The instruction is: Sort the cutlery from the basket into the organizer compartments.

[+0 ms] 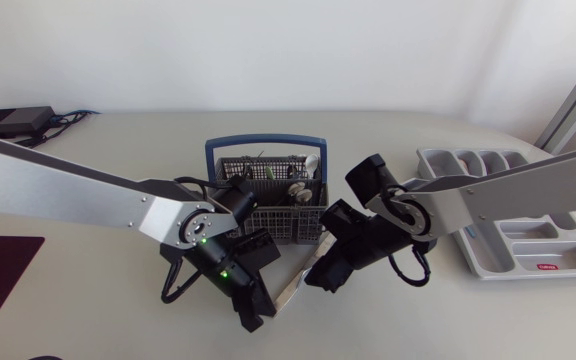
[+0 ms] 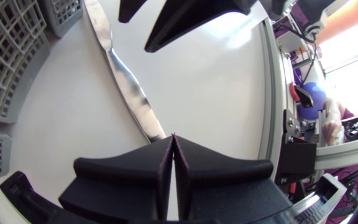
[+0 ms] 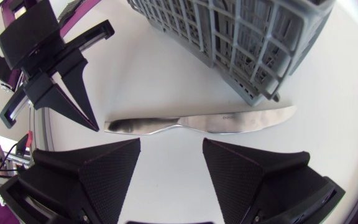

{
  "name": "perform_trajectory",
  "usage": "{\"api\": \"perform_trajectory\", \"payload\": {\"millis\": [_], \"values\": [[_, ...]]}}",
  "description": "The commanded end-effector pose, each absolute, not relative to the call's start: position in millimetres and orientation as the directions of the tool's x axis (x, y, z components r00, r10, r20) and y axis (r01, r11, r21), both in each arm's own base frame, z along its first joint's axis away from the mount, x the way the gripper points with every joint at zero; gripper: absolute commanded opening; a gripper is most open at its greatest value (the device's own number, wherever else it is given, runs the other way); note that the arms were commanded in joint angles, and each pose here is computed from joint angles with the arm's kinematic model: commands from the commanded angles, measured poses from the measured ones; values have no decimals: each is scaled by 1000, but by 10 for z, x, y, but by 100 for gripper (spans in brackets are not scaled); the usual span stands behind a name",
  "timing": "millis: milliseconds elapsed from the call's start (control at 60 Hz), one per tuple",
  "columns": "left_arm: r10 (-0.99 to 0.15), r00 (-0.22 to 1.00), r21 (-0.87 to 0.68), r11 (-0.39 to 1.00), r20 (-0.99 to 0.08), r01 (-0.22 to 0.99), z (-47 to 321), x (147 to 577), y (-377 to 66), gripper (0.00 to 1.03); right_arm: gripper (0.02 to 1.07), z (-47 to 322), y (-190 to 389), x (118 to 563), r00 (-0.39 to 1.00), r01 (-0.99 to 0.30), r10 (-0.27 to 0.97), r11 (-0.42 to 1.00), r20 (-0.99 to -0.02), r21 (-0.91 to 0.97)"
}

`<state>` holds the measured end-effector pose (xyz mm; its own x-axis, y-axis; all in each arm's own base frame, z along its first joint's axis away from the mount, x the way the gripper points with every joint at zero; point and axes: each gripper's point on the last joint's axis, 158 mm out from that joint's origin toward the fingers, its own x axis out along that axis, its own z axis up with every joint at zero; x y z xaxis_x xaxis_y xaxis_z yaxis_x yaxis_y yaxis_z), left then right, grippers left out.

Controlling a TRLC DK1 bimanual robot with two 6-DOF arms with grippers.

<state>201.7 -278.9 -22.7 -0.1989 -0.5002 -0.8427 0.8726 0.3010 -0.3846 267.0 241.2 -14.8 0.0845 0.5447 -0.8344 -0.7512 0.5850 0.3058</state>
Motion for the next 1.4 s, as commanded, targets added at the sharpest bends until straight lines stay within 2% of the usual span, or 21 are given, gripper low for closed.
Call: {"api": "perform_trajectory", "payload": {"millis": [0,117,467,750,867,933,1100,1383], "values": [[-500,-125,-324,334,-857,885,-110,2079,-2900,6,76,-82,2335,2582,106,-742,539,603,-835,295],[-447,-42,-228,372,-894,900,-147,2135,-2997,14,76,8,2256,2554,151,-746,530,615,-834,256],[-342,162,-15,460,-926,888,-277,2482,-3300,14,76,262,2104,2434,227,-751,540,627,-811,207],[-254,259,96,515,-932,852,-486,2769,-3346,13,76,398,2052,2367,252,-753,551,628,-796,196],[-227,264,112,522,-938,846,-583,2779,-3360,11,76,444,2039,2342,258,-754,554,627,-792,193],[-222,266,117,519,-938,847,-597,2772,-3364,6,76,455,2031,2337,259,-754,554,628,-791,193],[-182,249,123,517,-951,847,-632,2723,-3257,6,76,418,2018,2304,252,-754,551,627,-796,195],[-197,275,133,532,-941,836,-472,2773,-3213,8,76,419,2007,2292,253,-755,551,627,-796,193]]}}
